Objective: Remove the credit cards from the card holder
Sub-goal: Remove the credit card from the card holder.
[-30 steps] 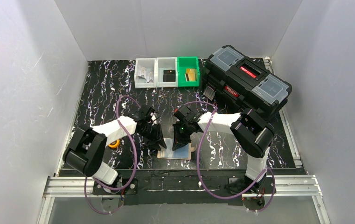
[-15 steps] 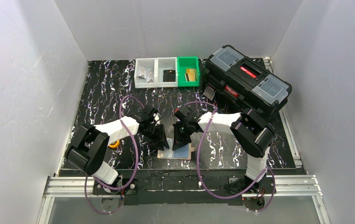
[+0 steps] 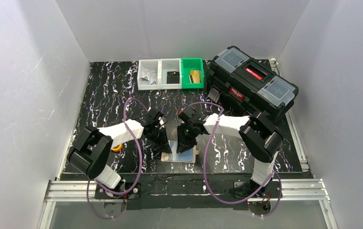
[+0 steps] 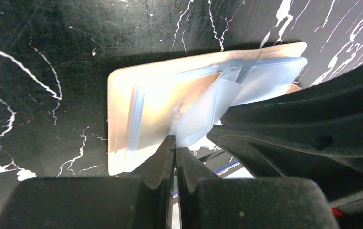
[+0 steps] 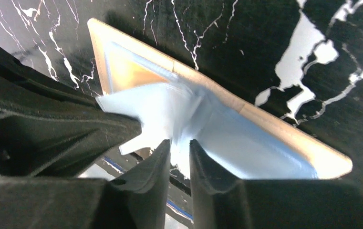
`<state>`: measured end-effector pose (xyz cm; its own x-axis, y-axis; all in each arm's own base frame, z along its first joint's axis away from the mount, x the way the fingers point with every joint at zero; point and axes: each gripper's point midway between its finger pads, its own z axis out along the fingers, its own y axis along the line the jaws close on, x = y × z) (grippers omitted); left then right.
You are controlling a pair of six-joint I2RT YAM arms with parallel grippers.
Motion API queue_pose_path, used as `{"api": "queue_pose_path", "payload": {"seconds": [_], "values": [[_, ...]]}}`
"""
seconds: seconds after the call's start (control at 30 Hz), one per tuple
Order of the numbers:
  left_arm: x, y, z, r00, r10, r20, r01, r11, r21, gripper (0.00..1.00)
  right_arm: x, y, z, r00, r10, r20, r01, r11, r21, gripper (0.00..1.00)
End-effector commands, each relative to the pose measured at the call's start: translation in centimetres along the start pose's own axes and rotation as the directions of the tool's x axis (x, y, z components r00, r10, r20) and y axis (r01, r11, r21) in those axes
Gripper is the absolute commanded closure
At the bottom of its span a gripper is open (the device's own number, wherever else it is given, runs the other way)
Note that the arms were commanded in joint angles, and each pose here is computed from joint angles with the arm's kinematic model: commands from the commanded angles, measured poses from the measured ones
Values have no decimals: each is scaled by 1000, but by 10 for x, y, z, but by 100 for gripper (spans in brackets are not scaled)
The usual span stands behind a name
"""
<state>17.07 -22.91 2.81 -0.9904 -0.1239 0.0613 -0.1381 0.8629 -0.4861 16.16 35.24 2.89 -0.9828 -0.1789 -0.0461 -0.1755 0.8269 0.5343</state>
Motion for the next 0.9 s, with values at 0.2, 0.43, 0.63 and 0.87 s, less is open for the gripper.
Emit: {"api": "queue_pose_path", "payload": {"seconds": [0.2,0.43,0.63,0.87], "values": [[-10,-9,-31,991,-24,133,27,999,-23,100,-28,26,-73,981,-110,159,101,993,65,52],[-10,-17,-32,990,-22,140,29,998,-48,100,-28,19,-102,970,-120,211,102,991,91,48],[-13,-32,-26,990,-14,142,22,998,-52,85,-23,8,-114,967,-108,229,89,992,93,47],[-18,-49,-17,992,15,128,-9,999,-47,77,-18,-2,-119,966,-96,239,75,993,95,47]]}}
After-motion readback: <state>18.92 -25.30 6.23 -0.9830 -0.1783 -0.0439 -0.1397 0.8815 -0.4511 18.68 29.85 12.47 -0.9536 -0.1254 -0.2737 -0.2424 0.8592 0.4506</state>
